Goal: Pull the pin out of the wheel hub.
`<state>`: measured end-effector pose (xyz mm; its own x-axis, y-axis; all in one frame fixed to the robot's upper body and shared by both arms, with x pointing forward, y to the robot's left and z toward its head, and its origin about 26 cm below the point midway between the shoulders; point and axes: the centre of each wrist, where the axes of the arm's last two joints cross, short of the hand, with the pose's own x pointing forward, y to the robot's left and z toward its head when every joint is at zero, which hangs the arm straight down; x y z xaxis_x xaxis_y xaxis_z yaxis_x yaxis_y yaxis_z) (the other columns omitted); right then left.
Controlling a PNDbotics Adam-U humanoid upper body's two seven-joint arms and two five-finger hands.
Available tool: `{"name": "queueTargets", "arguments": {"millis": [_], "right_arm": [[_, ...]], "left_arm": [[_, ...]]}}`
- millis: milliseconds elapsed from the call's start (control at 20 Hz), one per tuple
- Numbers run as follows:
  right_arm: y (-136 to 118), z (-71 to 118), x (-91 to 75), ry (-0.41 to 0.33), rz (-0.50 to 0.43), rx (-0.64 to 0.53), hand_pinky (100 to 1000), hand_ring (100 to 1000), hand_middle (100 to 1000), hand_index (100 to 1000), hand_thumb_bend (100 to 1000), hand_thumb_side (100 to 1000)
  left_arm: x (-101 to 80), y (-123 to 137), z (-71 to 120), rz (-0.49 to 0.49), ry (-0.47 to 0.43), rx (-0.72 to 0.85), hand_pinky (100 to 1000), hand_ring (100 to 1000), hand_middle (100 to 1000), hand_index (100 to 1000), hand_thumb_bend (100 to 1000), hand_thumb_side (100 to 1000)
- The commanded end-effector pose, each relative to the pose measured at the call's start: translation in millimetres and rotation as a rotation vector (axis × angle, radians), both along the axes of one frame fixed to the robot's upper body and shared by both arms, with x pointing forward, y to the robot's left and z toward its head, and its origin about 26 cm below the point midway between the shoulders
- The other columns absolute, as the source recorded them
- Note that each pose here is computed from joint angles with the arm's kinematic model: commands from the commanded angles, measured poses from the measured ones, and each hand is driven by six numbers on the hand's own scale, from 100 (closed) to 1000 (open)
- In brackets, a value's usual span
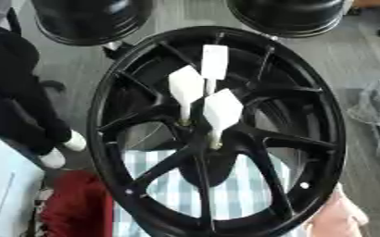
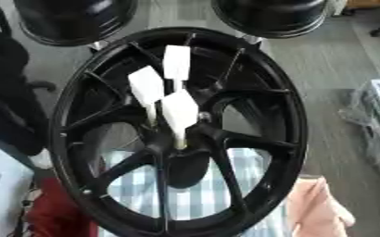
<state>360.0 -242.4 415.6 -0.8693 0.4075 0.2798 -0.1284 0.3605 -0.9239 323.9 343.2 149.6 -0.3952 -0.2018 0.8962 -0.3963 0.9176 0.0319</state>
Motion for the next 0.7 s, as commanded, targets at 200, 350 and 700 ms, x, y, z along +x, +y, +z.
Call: {"name": "queueTargets", "arguments": {"millis": [200,350,700], "right_arm": [[23,19.8,-9.5,-0.061,0.022,-0.244,800,777,711,795,104,390],[38,22.3,-9.7,-0.052,0.060,-0.332,803,779,713,796,109,428],[70,16.3,-12.0,-0.037,0.103,-0.456,806,789,725,803,166,454]], "left_arm": [[-1.5,8,10.0,0.012,-0.015,0.046,727,802,697,710,277,586],[-1.9,8,9.1,0.012,-0.009,0.050,727,802,698,710,277,587],[-1.5,7,9.0,0.007,-0.008,0.049,727,803,699,710,275,588]]}}
